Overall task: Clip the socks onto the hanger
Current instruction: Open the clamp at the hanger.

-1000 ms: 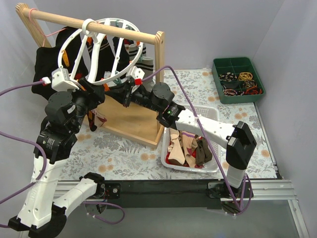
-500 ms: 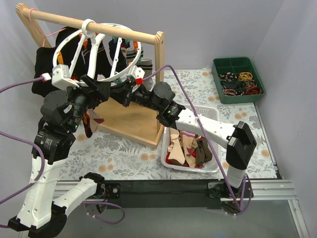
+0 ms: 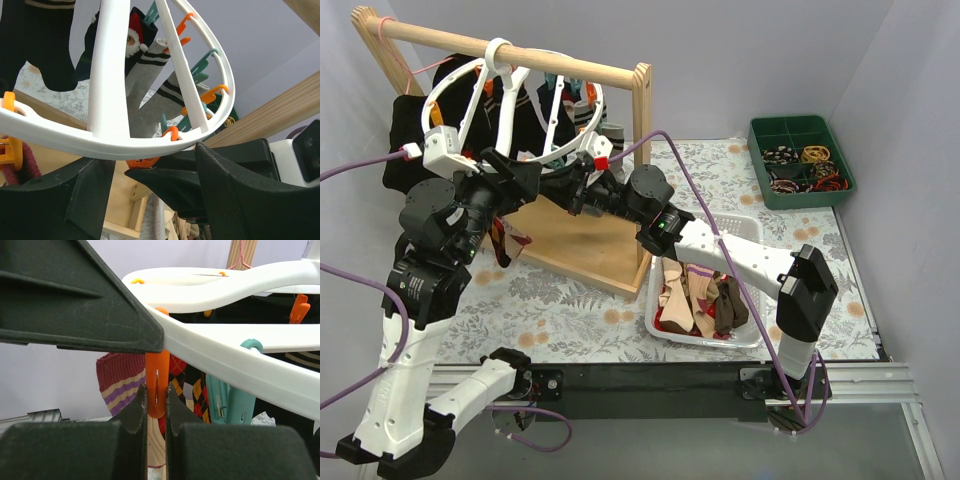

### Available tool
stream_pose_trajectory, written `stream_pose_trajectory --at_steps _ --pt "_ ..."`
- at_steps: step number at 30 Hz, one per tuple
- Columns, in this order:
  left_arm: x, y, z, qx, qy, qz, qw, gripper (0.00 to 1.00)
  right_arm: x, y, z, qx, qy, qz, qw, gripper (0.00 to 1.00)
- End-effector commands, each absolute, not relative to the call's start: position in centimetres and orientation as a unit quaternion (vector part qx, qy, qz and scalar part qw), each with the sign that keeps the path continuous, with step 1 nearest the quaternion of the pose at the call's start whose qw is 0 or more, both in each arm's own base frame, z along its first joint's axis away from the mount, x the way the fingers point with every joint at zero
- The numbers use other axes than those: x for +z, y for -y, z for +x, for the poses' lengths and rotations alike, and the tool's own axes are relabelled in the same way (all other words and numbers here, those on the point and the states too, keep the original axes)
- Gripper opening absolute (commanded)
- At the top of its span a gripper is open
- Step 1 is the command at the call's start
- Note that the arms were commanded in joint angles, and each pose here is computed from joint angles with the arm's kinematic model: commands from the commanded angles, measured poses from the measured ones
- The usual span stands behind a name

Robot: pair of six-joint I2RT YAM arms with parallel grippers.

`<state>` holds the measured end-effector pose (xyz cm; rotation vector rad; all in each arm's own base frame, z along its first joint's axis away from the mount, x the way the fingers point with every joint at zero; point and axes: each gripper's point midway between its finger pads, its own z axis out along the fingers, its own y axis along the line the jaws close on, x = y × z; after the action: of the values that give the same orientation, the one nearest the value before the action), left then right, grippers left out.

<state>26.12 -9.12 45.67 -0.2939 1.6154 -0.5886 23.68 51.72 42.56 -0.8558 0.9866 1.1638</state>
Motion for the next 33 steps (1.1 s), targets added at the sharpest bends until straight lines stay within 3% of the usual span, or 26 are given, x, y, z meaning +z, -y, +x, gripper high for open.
stream_pose_trajectory --at_steps 1,6,19,26,33 --pt "46.0 8.7 27.1 -0.241 -0.7 -0.126 0.66 0.58 44.1 -51.7 22.8 0.523 -0.417 -0.375 0.641 0.01" --pt "46.1 8.7 27.4 -0.236 -0.695 -0.118 0.669 0.5 44.1 -51.9 22.8 0.525 -0.419 -0.376 0.639 0.01" --pt "45.1 8.6 28.4 -0.21 -0.7 -0.101 0.675 0.45 44.0 -52.0 22.8 0.527 -0.421 -0.377 0.634 0.01" --pt "45.8 8.3 28.3 -0.205 -0.687 -0.099 0.69 0.3 43.0 -51.8 22.8 0.525 -0.431 -0.378 0.629 0.01" --pt "45.4 8.1 28.0 -0.202 -0.686 -0.096 0.693 0.11 40.2 -49.6 22.2 0.506 -0.464 -0.379 0.62 0.27"
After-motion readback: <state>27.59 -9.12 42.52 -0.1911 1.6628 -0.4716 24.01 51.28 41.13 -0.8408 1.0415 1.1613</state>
